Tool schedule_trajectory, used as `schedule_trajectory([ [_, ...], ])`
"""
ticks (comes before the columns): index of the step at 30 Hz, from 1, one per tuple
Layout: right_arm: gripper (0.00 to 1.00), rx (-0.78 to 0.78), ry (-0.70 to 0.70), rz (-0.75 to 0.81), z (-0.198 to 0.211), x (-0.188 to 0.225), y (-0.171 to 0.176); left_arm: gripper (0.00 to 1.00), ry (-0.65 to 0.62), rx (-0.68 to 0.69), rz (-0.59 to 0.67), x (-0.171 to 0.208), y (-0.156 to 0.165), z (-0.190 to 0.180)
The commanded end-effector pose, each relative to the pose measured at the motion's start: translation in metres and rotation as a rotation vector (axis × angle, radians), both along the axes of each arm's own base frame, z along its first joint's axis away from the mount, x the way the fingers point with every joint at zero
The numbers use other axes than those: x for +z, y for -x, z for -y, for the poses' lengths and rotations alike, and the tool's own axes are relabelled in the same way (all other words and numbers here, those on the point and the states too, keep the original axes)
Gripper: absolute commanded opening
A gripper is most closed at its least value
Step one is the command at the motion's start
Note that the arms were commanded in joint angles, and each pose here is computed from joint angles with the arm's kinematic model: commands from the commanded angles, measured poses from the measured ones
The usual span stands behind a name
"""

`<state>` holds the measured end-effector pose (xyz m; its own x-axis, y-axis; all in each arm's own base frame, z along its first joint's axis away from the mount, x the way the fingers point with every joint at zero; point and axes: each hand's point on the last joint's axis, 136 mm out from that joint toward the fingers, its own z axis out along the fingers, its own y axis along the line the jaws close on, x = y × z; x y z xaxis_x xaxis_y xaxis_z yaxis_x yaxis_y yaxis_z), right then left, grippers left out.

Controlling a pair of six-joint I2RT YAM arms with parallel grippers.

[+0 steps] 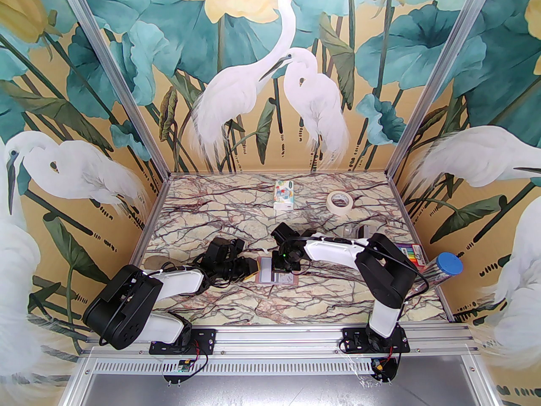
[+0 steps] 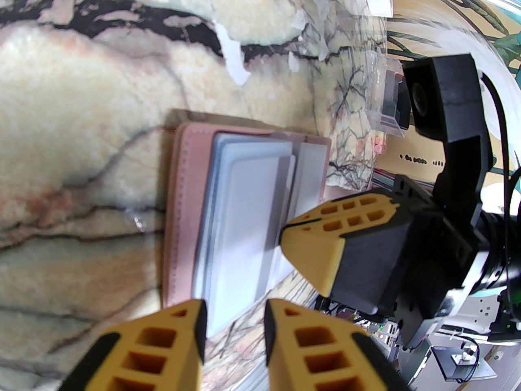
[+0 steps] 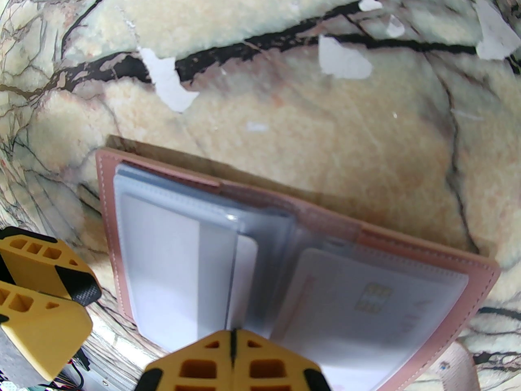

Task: Put the credit cards into the card holder

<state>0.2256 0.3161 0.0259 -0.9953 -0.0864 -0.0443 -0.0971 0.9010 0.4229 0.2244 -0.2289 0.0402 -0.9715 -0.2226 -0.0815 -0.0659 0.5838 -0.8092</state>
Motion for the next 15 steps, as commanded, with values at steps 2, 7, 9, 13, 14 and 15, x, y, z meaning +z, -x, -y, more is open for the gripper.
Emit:
schedule_trajectory([
  [2,0.01,0.009,0.024,0.003,0.003,-0.012,0.002,0.31,-0.007,-0.006,0.030,0.006,-0.005,0.004],
  [7,0.01,0.008,0.029,-0.007,0.004,-0.017,0.003,0.32,-0.006,-0.006,0.034,0.007,-0.005,0.004],
  [9,0.01,0.006,0.031,-0.010,0.005,-0.019,0.004,0.34,-0.006,-0.005,0.036,0.007,-0.005,0.004],
  [13,0.01,0.003,0.045,-0.017,0.007,-0.023,0.005,0.37,-0.002,-0.004,0.049,0.011,-0.007,0.005],
  [14,0.01,0.004,0.044,-0.016,0.007,-0.023,0.005,0.38,0.000,-0.005,0.051,0.012,-0.007,0.005],
  [15,0.01,0.003,0.046,-0.018,0.008,-0.024,0.006,0.38,0.000,-0.005,0.054,0.013,-0.008,0.006],
])
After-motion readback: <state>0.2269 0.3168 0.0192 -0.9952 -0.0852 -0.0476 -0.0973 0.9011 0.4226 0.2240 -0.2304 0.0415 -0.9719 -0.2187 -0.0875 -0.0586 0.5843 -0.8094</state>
